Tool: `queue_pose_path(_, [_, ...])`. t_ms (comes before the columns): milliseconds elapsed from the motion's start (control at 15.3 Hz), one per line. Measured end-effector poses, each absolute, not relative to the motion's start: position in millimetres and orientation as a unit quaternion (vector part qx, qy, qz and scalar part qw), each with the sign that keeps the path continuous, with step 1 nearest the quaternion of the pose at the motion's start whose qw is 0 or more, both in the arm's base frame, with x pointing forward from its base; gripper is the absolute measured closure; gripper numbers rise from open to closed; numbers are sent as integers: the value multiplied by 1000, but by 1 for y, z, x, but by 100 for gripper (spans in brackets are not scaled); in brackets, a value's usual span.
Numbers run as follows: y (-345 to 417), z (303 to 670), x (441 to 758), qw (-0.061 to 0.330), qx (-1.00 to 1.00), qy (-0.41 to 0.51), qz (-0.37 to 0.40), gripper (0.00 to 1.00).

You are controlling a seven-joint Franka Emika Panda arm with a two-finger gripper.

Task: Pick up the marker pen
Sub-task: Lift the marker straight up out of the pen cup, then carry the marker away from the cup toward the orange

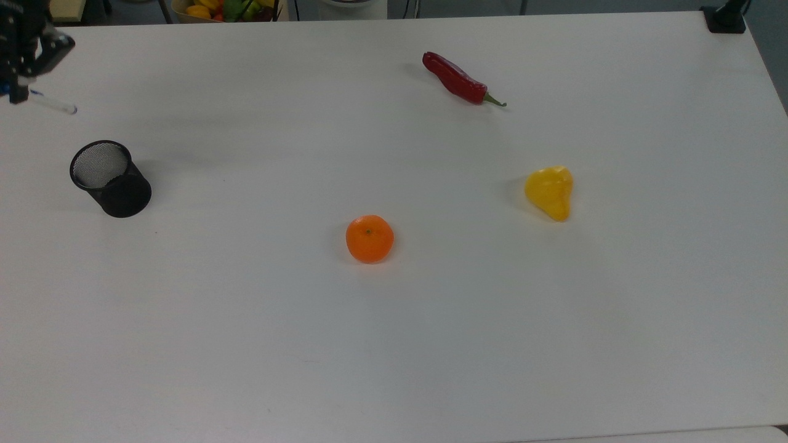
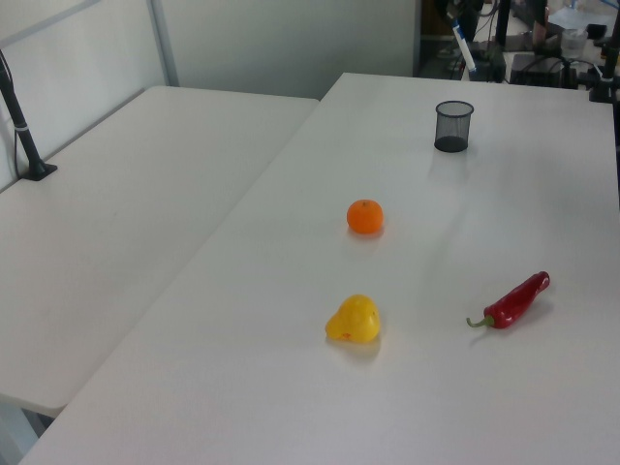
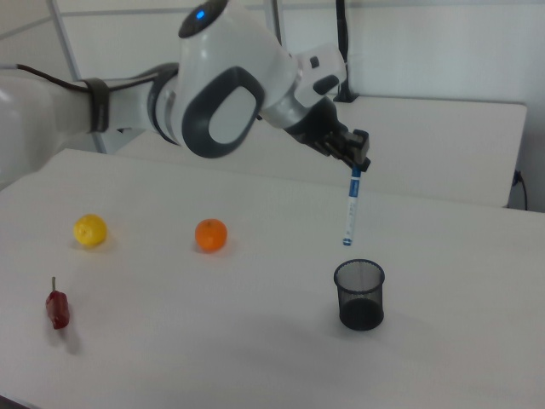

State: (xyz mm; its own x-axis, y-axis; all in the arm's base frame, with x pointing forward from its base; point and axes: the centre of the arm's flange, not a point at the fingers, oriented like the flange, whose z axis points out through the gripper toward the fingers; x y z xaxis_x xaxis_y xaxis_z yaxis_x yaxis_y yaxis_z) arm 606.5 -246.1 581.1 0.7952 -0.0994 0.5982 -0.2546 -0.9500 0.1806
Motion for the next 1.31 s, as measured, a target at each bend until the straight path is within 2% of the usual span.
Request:
queue_pose_path(392, [-192,623,579,65,963,-80,247,83])
queue_pose_path(654, [-146,633,564,29,980,-51,190,83])
queue_pose_path(981, [-74,613,557,-26,995,0,101,83])
queue_pose_path(1308, [-3,558,557,-41,997,59,15,83])
